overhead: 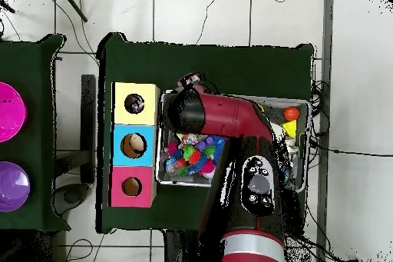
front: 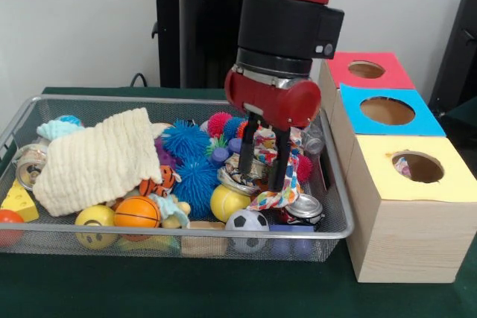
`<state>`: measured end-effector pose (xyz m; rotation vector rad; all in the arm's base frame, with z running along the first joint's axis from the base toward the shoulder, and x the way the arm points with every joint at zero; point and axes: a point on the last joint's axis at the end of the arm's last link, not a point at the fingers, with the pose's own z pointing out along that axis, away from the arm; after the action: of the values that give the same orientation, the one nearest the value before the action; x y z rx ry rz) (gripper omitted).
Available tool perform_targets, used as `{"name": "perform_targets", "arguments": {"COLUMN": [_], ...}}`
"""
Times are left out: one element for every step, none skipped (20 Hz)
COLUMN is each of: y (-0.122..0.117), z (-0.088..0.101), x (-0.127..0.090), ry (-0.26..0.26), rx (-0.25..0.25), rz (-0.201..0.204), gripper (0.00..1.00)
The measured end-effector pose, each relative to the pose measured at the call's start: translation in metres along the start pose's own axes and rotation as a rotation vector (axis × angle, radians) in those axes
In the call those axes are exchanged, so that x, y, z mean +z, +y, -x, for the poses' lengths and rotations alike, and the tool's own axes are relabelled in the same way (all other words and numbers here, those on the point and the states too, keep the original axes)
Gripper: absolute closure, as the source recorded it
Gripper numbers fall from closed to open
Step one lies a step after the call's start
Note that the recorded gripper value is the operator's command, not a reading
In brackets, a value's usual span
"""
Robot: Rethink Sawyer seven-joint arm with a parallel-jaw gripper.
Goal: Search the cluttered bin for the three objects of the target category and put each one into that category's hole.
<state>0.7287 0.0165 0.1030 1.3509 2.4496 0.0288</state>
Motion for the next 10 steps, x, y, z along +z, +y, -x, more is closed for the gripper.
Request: {"name": "perform_targets", "arguments": {"y": [0.000, 0.001, 0.002, 0.003, 0.004, 0.005, 0.006, 0.006, 0.005, 0.004], "z": [-0.006, -0.011, -0.017, -0.023, -0.028, -0.033, -0.038, -0.045, -0.051, -0.058], "x": [0.004, 0.006, 0.008, 0.011, 0.013, 0.015, 0.016, 0.018, 0.019, 0.021], "ry": [0.004, 0.008, 0.011, 0.015, 0.019, 0.021, 0.024, 0.028, 0.031, 0.034], "rx": [-0.006, -0.010, -0.014, -0.018, -0.022, -0.024, -0.025, -0.026, -0.026, -0.027], "rz": [-0.002, -0.002, -0.001, -0.001, 0.000, 0.002, 0.004, 0.006, 0.008, 0.010], "gripper": [0.00, 0.00, 0.00, 0.00, 0.00, 0.00, 0.00, 0.00, 0.00, 0.00]}}
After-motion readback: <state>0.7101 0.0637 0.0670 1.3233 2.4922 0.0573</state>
